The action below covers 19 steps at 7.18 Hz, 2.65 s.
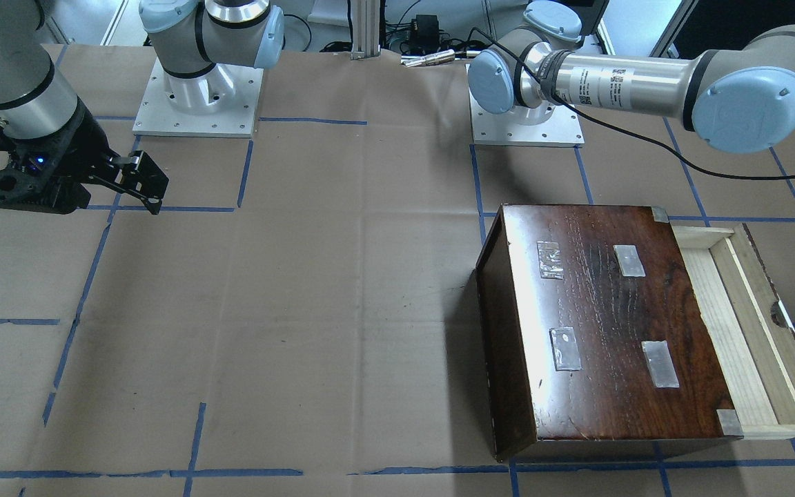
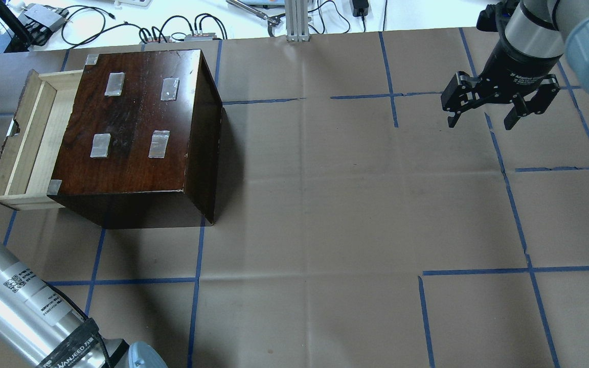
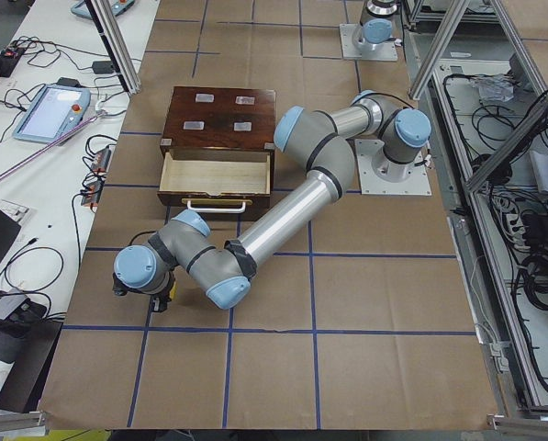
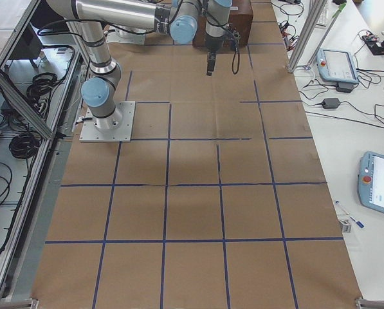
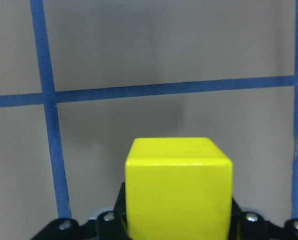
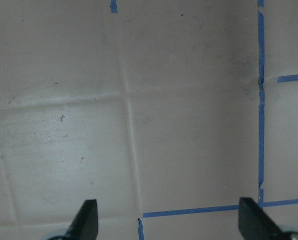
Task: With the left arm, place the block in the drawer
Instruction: 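Lift the yellow cube and carry it over the open drawer, then lower the cube into the drawer and open the left gripper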
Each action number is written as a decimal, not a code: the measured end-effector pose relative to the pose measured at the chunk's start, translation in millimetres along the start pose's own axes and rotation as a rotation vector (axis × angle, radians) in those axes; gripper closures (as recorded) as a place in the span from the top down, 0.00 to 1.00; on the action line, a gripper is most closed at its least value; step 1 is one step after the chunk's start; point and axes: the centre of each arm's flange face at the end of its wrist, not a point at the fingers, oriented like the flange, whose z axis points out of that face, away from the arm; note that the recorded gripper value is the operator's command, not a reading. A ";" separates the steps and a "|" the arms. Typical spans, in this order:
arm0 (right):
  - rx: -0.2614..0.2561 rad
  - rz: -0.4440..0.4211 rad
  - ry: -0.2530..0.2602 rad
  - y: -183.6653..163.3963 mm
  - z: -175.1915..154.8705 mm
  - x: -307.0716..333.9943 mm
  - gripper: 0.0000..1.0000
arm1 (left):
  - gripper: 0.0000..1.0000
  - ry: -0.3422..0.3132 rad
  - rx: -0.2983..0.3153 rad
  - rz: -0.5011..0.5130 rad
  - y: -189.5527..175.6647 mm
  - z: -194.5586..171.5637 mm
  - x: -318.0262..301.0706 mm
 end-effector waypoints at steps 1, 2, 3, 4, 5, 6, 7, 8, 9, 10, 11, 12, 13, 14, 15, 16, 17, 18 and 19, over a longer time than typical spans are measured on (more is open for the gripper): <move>0.000 0.000 0.000 0.0 0.1 0.0 1.00 | 0.22 0.019 -0.023 -0.006 11.2 -11.3 14.7; -0.001 0.000 0.000 0.1 0.1 0.0 1.00 | 0.23 0.031 -0.041 -0.013 27.4 -26.1 37.4; -0.001 0.000 0.000 0.1 0.3 0.0 1.00 | 0.23 0.021 -0.038 -0.020 47.6 -45.2 66.2; -0.001 0.000 0.000 0.1 0.3 0.0 1.00 | 0.23 -0.007 -0.016 -0.029 70.9 -59.7 97.3; -0.001 0.000 0.000 0.1 0.3 0.0 1.00 | 0.23 -0.045 0.015 -0.037 92.5 -67.9 125.1; 0.000 0.000 0.000 0.0 0.1 0.0 1.00 | 0.23 -0.080 0.043 -0.045 113.7 -72.1 151.7; 0.000 0.000 -0.001 0.0 0.0 0.0 1.00 | 0.23 -0.101 0.061 -0.060 133.2 -74.8 176.9; 0.000 0.000 0.000 0.0 0.1 0.0 1.00 | 0.23 -0.112 0.073 -0.077 147.4 -79.9 202.0; 0.000 0.000 0.000 0.0 0.1 0.0 1.00 | 0.23 -0.120 0.081 -0.088 150.2 -87.3 231.2; -0.001 0.000 0.000 0.1 0.2 0.0 1.00 | 0.23 -0.134 0.074 -0.085 143.3 -91.5 265.1; -0.001 0.000 0.000 0.1 0.3 0.0 1.00 | 0.23 -0.151 0.060 -0.082 133.1 -90.9 295.5; -0.002 0.000 0.000 0.2 0.3 0.0 1.00 | 0.23 -0.156 0.054 -0.084 123.4 -87.7 318.9; -0.001 0.000 0.000 0.1 0.3 0.0 1.00 | 0.23 -0.152 0.052 -0.088 115.2 -82.8 335.5; -0.001 0.000 0.000 0.1 0.3 0.0 1.00 | 0.23 -0.144 0.048 -0.090 109.1 -77.3 345.9; -0.001 0.000 0.000 0.1 0.2 0.0 1.00 | 0.23 -0.136 0.043 -0.085 104.2 -71.5 353.3; 0.000 0.000 0.000 0.1 0.2 0.0 1.00 | 0.23 -0.131 0.037 -0.078 100.7 -66.5 359.1; 0.000 0.000 0.000 0.0 0.1 0.0 1.00 | 0.23 -0.127 0.031 -0.072 99.5 -61.7 363.3; 0.000 0.000 0.000 0.0 0.0 0.0 1.00 | 0.23 -0.121 0.021 -0.070 101.0 -53.8 365.9; 0.000 0.000 0.000 0.0 0.0 0.0 1.00 | 0.27 -0.116 0.009 -0.068 104.0 -44.7 367.3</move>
